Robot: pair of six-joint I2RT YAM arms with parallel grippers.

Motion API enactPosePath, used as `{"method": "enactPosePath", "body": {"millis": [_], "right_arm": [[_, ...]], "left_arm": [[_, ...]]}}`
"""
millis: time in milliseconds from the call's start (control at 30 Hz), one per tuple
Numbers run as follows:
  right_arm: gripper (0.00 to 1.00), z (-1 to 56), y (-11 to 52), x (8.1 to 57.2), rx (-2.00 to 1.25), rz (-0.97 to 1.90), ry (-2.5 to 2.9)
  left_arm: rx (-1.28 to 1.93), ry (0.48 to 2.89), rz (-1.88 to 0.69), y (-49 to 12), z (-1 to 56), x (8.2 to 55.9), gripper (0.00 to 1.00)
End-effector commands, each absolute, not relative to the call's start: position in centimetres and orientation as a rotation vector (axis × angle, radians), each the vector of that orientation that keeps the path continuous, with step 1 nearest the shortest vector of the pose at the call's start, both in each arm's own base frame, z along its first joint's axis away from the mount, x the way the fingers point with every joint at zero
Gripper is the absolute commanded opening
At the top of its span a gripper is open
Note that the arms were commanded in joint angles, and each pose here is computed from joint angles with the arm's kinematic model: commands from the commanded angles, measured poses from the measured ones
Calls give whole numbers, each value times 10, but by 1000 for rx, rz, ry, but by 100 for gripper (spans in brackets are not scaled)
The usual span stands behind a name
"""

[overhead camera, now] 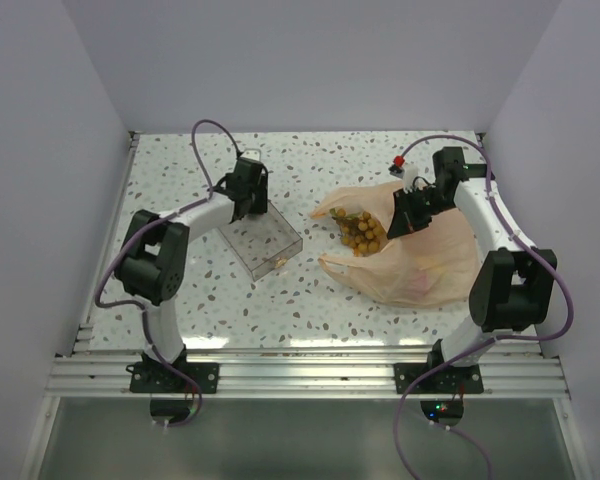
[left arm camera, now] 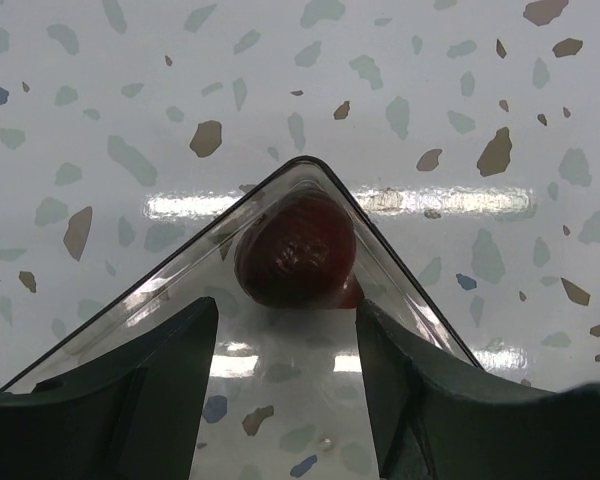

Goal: Place the fake fruits into the plastic bag and tie a complex knot

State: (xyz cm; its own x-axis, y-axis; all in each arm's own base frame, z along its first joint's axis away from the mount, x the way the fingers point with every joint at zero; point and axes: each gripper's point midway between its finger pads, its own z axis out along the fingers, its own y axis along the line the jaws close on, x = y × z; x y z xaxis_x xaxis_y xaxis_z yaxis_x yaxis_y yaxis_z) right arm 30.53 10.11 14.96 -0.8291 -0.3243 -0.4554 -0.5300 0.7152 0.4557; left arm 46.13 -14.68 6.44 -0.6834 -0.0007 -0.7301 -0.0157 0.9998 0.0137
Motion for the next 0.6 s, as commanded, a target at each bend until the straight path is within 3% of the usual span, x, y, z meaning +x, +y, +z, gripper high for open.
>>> {"method": "enactPosePath", "body": {"millis": [0, 333, 567], "right_arm": [[0, 152, 99, 307, -683, 819, 2570], [0, 150, 98, 306, -688, 817, 2579], [0, 148, 99, 305, -686, 823, 2585]], "left_arm": [[-76, 2219, 18, -151, 87, 489, 63], [-65, 2210, 9, -158, 72, 503, 67], [-61, 2200, 5, -159, 66, 506, 63]]}}
